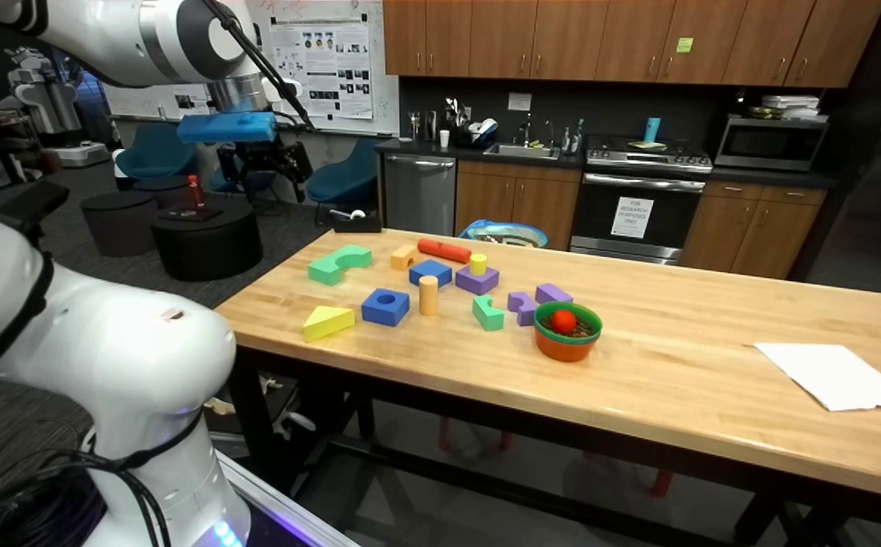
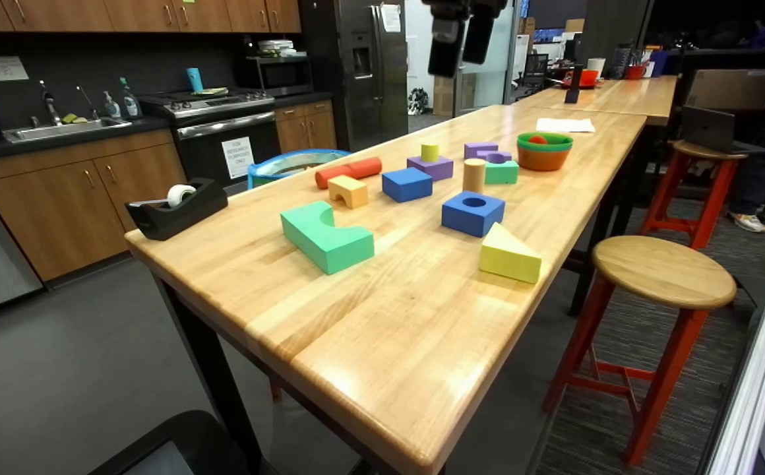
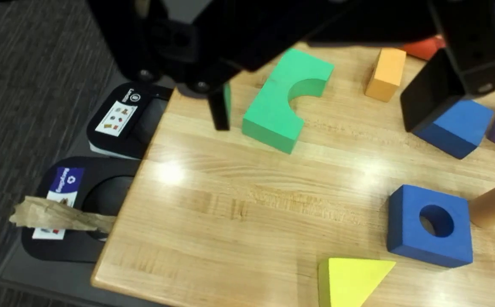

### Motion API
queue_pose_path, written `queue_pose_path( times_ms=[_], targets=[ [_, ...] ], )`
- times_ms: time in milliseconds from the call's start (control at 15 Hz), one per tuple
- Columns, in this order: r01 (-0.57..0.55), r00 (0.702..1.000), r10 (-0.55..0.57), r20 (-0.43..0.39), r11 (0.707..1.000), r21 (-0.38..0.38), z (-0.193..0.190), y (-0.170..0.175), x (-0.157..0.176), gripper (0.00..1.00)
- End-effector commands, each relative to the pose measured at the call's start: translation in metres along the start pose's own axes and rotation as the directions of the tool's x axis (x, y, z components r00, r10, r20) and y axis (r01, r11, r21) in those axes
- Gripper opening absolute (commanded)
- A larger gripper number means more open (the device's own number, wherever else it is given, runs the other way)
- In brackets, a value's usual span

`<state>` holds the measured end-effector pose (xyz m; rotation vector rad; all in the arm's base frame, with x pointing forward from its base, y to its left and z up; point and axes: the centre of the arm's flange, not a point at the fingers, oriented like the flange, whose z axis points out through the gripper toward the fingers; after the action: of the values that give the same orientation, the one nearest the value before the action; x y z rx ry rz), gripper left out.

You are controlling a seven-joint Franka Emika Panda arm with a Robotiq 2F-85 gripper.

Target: Lift the cylinder block and fit it inside the block with a hole in the middle

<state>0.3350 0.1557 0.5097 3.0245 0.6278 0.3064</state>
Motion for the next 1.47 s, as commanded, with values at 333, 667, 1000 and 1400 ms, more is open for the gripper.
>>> queue_pose_path(
  times_ms=[333, 667, 1000, 1400],
  targets=[
    [0.156, 0.984, -0.137, 0.112, 0.971, -0.181, 0.046, 0.003, 0.006, 1.0],
    [0.086, 0.996, -0.083, 0.029, 0.986, -0.139, 0.054, 0.063, 0.005, 1.0],
    [0.071, 0.997, -0.073, -0.013, 0.992, -0.109, 0.071, 0.13, -0.018, 1.0],
    [-0.039, 0.998, 0.035, -0.043, 0.995, -0.092, 0.116, 0.157, -0.043, 1.0]
  ],
)
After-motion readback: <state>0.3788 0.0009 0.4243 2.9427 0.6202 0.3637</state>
